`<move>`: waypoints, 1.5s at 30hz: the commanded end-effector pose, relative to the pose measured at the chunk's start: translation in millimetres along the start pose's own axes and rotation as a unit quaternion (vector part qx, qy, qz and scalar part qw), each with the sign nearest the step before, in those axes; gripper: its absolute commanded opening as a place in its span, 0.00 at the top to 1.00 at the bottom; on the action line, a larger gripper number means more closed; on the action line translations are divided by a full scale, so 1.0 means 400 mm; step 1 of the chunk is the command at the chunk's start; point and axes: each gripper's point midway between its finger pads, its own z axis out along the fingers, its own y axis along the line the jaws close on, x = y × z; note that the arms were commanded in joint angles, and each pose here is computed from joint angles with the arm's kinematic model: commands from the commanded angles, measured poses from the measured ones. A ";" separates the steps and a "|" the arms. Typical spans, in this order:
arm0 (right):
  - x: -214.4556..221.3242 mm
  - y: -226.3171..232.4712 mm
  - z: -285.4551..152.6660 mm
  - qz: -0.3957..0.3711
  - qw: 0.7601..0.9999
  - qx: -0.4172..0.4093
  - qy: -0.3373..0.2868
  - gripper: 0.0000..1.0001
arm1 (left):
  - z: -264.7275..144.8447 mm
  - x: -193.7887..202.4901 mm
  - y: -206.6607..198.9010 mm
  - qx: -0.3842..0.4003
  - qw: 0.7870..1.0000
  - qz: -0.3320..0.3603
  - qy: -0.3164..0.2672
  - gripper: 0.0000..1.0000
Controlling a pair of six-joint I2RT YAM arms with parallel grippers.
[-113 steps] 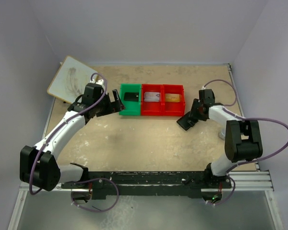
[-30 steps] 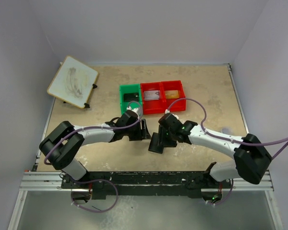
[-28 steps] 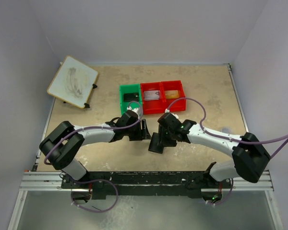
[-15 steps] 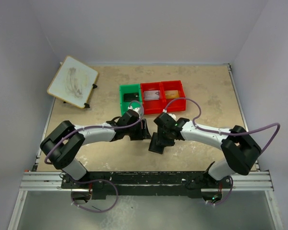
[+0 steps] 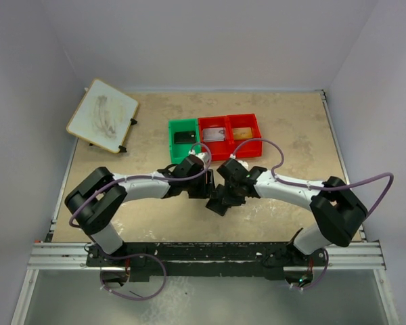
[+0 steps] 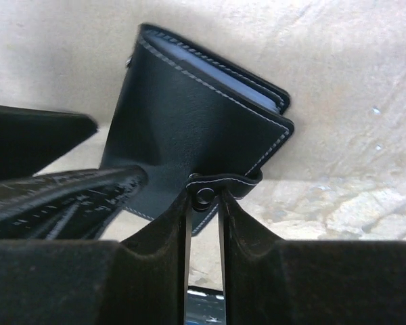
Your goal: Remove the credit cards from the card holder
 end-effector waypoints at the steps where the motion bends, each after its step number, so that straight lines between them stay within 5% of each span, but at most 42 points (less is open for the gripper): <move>1: 0.002 0.015 0.028 0.008 0.999 -0.033 0.003 0.79 | 0.010 0.005 -0.006 -0.012 0.999 0.041 0.003 0.48; 12: -0.026 -0.034 0.007 0.063 0.996 -0.055 -0.018 0.70 | 0.004 0.017 0.121 -0.166 0.981 0.096 0.005 0.51; 23: -0.037 -0.102 -0.005 0.105 0.994 -0.005 -0.036 0.57 | 0.009 0.017 0.101 -0.148 0.984 0.099 0.010 0.52; 45: -0.038 -0.059 -0.009 0.141 0.982 -0.123 -0.011 0.62 | 0.006 0.008 0.071 -0.127 0.987 0.093 0.006 0.52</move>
